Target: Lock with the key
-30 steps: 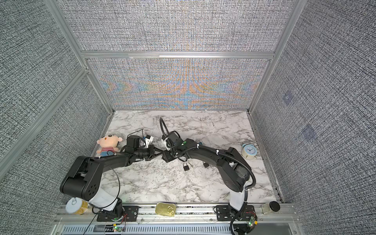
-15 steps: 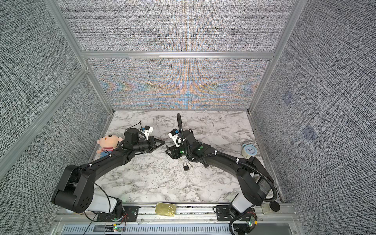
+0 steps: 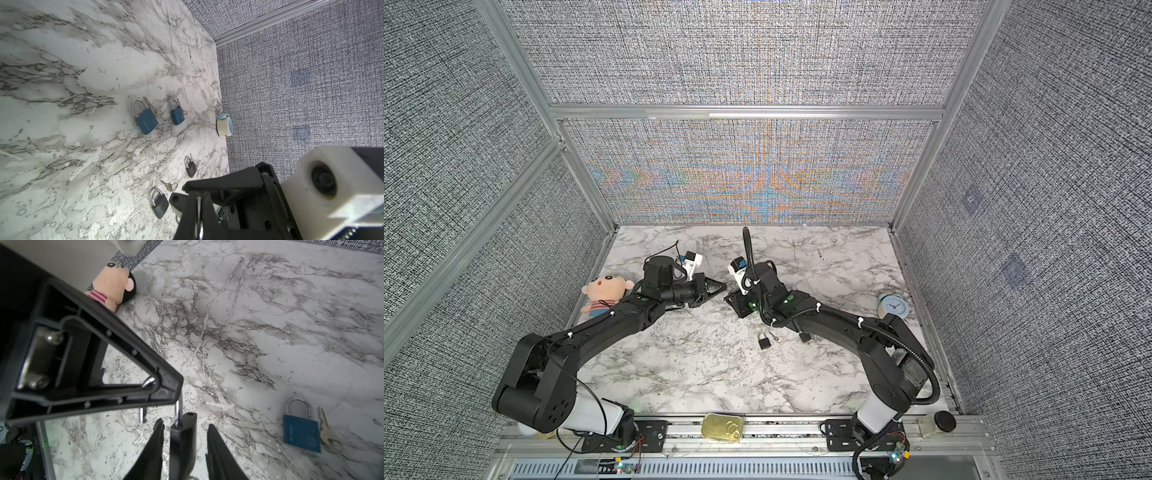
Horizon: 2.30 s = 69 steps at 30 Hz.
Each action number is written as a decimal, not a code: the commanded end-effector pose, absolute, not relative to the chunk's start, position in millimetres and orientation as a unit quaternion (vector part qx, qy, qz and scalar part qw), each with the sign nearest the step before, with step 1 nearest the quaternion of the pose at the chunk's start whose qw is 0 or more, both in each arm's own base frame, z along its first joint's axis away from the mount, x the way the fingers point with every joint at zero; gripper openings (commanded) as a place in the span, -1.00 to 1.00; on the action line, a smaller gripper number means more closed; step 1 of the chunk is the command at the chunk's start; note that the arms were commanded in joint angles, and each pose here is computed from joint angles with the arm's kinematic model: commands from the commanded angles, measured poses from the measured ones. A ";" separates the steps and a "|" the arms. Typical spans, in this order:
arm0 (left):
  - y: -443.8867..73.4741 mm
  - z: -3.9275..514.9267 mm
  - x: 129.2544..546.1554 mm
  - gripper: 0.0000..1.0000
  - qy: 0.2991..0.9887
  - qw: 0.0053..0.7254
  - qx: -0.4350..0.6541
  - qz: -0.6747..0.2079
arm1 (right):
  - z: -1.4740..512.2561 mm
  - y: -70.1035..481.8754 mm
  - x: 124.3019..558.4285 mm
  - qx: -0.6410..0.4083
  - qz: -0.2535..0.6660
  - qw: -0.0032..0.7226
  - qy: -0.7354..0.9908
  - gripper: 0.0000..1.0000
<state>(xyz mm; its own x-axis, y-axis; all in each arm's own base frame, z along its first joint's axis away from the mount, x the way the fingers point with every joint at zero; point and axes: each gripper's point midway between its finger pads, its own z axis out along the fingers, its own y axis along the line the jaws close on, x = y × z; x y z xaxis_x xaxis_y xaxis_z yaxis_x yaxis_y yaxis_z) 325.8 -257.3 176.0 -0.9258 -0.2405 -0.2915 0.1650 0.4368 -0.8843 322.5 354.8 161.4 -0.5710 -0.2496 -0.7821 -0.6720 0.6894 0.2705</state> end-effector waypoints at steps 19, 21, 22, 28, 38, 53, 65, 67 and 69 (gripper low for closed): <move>-258.3 183.2 329.1 -1.00 0.821 0.203 -0.019 -0.533 | 160.8 354.4 332.0 -0.266 0.271 0.390 0.839 -0.43; -258.2 183.3 329.2 -1.00 0.821 0.204 -0.019 -0.533 | 159.4 353.9 332.0 -0.265 0.270 0.388 0.840 -0.45; -257.9 183.3 329.1 -1.00 0.821 0.204 -0.020 -0.532 | 158.2 353.4 331.7 -0.264 0.269 0.387 0.842 -0.46; -256.6 183.9 330.3 -1.00 0.822 0.208 -0.022 -0.530 | 155.8 352.4 331.2 -0.261 0.268 0.383 0.844 -0.46; -256.2 184.6 331.6 -1.00 0.821 0.212 -0.025 -0.529 | 154.3 349.1 329.3 -0.259 0.264 0.381 0.847 -0.50; -256.3 179.3 327.1 -0.43 0.831 0.203 -0.004 -0.518 | 165.4 342.5 320.2 -0.261 0.311 0.359 0.841 -1.00; -251.5 197.1 314.1 -0.25 0.838 0.257 0.122 -0.466 | 189.4 322.5 273.6 -0.293 0.494 0.223 0.788 -1.00; -253.6 203.7 307.7 -0.23 0.830 0.271 0.149 -0.463 | 189.2 321.0 269.8 -0.287 0.509 0.209 0.784 -1.00; -257.0 206.9 302.2 -0.22 0.826 0.278 0.169 -0.459 | 190.3 322.3 266.5 -0.286 0.518 0.202 0.781 -1.00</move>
